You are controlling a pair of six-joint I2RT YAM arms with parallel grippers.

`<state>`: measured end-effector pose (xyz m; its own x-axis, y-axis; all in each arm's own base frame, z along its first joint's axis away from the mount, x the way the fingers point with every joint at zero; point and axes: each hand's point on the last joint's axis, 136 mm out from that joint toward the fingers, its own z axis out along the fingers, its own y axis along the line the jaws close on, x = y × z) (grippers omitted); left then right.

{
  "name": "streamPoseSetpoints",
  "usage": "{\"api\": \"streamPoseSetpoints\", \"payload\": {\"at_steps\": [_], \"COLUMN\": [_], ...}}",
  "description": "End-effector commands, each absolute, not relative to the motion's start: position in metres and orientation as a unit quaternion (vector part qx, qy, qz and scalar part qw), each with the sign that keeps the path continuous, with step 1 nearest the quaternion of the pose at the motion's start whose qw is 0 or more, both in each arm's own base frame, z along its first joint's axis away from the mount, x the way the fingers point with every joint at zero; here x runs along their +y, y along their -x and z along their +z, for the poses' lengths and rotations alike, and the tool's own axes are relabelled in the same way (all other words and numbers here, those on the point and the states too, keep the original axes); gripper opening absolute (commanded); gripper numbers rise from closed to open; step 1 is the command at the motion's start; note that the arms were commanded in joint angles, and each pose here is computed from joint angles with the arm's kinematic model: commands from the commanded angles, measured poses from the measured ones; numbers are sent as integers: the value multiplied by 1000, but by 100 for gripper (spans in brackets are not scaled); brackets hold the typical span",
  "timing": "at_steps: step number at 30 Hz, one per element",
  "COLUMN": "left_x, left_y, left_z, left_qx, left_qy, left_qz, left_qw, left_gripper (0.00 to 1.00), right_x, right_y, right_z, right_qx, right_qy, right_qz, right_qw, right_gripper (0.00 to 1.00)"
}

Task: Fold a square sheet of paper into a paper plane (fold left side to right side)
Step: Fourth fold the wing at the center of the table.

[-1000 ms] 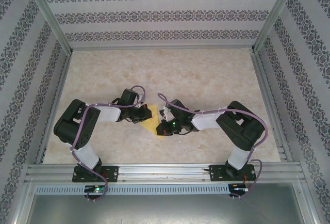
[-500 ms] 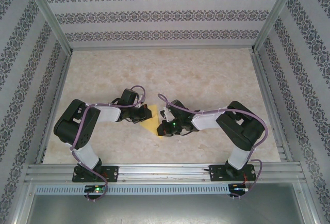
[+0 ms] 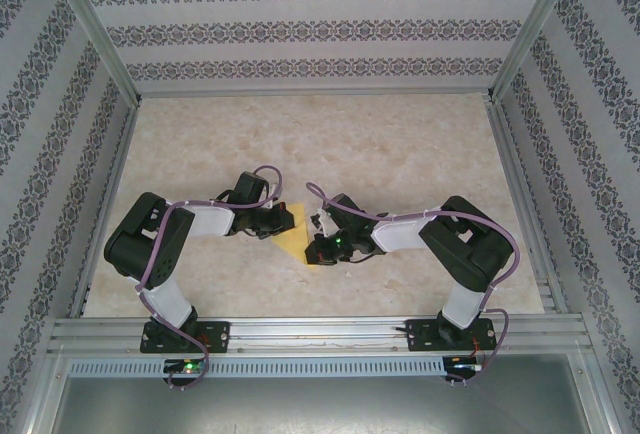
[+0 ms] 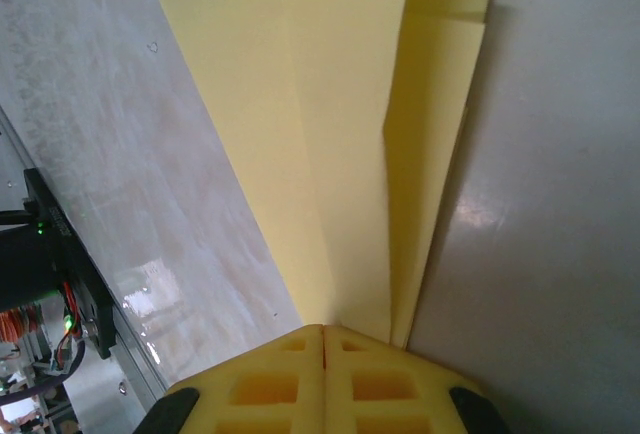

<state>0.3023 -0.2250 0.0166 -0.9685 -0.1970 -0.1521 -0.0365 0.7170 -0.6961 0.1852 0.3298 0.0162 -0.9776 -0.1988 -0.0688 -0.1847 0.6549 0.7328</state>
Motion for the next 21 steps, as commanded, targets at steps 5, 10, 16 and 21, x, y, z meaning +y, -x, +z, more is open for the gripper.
{"api": "streamPoseSetpoints", "payload": {"at_steps": [5, 10, 16, 21], "left_x": [-201, -201, -200, -201], "left_y": [-283, -283, -282, -283], "left_z": [-23, -22, -23, -21], "left_qx": [951, 951, 951, 950], "left_qy": [85, 87, 87, 86], "left_qz": [-289, -289, -289, -291], "left_qw": [72, 74, 72, 73], "left_gripper": [0, 0, 0, 0], "right_x": [309, 303, 300, 303], "right_y": [-154, -146, -142, -148], "right_z": [-2, -3, 2, 31], "right_qx": [-925, -926, -925, -917], "right_qy": [-109, -108, -110, -121], "right_qz": [-360, -357, -359, -379], "right_qw": [54, 62, 60, 35], "right_gripper": [0, 0, 0, 0]}}
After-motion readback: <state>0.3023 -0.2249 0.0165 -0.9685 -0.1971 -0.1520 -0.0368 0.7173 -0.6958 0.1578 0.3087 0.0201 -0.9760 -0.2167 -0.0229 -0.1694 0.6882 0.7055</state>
